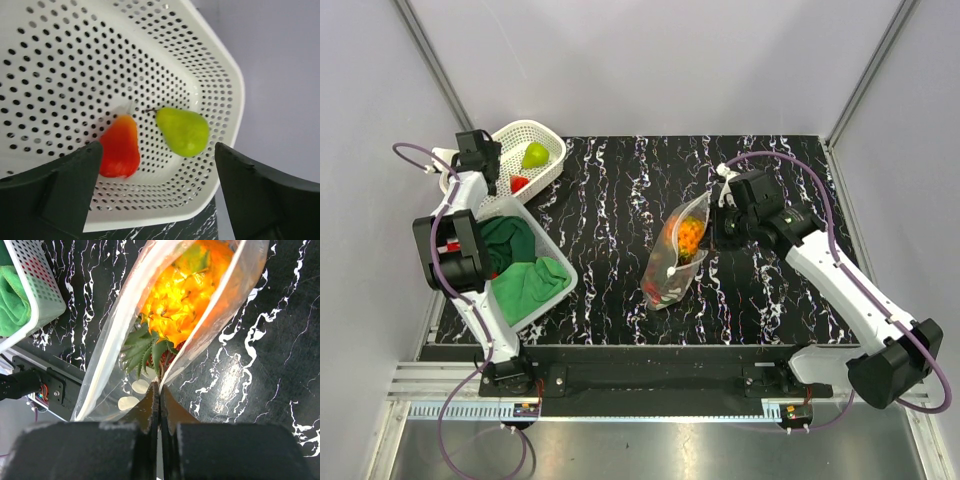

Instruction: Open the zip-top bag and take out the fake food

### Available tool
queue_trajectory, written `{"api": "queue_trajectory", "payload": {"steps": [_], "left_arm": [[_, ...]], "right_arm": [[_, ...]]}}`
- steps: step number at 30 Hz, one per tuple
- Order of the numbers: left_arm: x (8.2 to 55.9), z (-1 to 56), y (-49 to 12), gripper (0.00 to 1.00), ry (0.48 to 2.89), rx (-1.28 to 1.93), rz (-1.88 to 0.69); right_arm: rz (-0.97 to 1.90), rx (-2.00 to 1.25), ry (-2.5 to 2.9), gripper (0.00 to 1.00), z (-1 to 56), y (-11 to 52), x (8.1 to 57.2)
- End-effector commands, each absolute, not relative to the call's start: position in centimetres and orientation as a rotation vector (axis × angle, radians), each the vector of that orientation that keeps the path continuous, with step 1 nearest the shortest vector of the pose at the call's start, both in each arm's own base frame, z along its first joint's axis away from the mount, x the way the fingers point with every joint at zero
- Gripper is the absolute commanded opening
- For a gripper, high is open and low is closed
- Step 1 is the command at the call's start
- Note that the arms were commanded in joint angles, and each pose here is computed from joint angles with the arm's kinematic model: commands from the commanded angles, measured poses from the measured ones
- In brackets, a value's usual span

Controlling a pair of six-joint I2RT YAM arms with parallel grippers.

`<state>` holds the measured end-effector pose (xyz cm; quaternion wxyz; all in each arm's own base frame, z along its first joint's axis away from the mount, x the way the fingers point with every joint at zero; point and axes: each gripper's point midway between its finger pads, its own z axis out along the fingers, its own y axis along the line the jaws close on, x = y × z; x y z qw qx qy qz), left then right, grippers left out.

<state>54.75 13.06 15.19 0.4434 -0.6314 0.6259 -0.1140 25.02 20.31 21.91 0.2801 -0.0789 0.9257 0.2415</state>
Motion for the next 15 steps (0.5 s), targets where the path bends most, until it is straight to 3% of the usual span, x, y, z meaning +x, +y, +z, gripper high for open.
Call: {"api": "queue_trajectory", "payload": {"steps": [1, 5, 8, 10, 15], "left_arm": [[54.7, 17.6, 12.7, 0.99, 1.553, -1.533, -0.321], [53.3, 19.6, 10.0, 0.98, 1.615, -1.429, -0.400], [51.4, 19.4, 6.4, 0.91, 1.682, -1.358, -0.470], [49.9, 18.2, 2.2, 0.88, 1.759, -1.307, -0.525], [45.7, 22.9, -12.7, 0.76, 1.954, -0.905, -0.846]], "right_arm": [[0.666, -0.237, 2.371, 0.00, 24.7, 21.0, 26.8], [0.665, -0.262, 2.365, 0.00, 24.6, 21.2, 27.0], [0.643, -0.286, 2.363, 0.00, 24.6, 21.1, 27.3], [0.636, -0.294, 2.377, 0.00, 24.5, 21.2, 27.3], [0.707, -0.340, 2.380, 0.00, 24.7, 22.5, 27.4]]}}
